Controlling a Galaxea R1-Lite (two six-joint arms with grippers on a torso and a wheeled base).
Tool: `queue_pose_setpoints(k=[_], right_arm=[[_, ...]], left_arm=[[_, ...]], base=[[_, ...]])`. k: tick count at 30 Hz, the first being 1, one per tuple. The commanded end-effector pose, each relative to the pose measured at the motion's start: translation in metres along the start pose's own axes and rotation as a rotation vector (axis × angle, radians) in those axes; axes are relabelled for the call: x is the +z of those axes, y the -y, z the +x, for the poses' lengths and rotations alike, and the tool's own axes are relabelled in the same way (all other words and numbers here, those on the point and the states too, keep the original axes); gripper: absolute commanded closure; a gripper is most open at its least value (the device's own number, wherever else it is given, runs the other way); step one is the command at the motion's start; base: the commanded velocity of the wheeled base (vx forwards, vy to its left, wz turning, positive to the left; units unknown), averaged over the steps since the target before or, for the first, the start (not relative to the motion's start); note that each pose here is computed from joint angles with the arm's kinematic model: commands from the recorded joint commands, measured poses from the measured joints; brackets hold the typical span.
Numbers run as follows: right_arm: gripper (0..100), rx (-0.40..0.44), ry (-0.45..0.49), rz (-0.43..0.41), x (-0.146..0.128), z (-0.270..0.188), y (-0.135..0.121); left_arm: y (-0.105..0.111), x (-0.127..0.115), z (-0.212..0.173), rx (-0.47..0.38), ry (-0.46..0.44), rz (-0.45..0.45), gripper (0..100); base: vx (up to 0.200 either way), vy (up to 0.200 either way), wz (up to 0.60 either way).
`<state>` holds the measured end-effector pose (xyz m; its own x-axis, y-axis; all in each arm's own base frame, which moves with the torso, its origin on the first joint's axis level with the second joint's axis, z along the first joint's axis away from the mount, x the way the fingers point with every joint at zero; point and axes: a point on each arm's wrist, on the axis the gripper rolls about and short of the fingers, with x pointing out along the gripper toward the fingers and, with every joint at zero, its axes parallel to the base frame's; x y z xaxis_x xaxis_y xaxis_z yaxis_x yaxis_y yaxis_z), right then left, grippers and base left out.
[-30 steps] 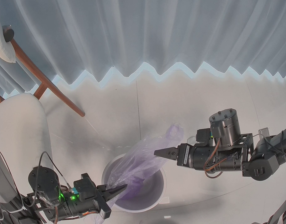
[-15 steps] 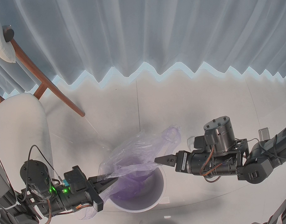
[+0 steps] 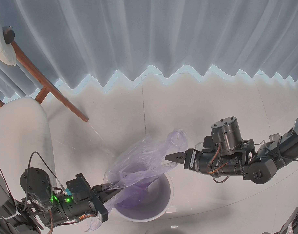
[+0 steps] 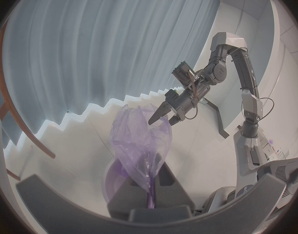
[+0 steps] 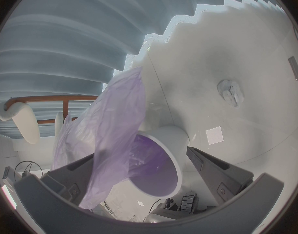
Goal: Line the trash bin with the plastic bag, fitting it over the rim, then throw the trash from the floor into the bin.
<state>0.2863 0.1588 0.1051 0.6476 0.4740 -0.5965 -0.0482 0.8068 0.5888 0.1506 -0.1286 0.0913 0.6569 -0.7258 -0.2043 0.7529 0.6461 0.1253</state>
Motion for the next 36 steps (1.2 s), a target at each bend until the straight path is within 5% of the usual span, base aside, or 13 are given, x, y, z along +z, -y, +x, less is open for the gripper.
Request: queue_pose_setpoints(k=[1, 16, 17, 36], right_arm=[[0, -0.019, 0.002, 0.013, 0.004, 0.009, 0.007], [0, -0.024, 0.073, 0.013, 0.008, 0.019, 0.012], [100, -0.025, 0.070, 0.014, 0.007, 0.019, 0.012], [100, 0.094, 0.113, -0.054, -0.007, -0.004, -0.012]], left_arm=[[0.001, -0.001, -0.001, -0.002, -0.007, -0.001, 100], [0.001, -0.001, -0.001, -0.002, -0.008, -0.001, 100], [0.001, -0.001, -0.001, -0.002, -0.008, -0.001, 100], [0.006, -0.008, 0.002, -0.032, -0.047, -0.011, 100]], base=[[0.000, 0.000, 0.00], [0.000, 0.000, 0.00], [0.000, 0.000, 0.00], [0.000, 0.000, 0.00]])
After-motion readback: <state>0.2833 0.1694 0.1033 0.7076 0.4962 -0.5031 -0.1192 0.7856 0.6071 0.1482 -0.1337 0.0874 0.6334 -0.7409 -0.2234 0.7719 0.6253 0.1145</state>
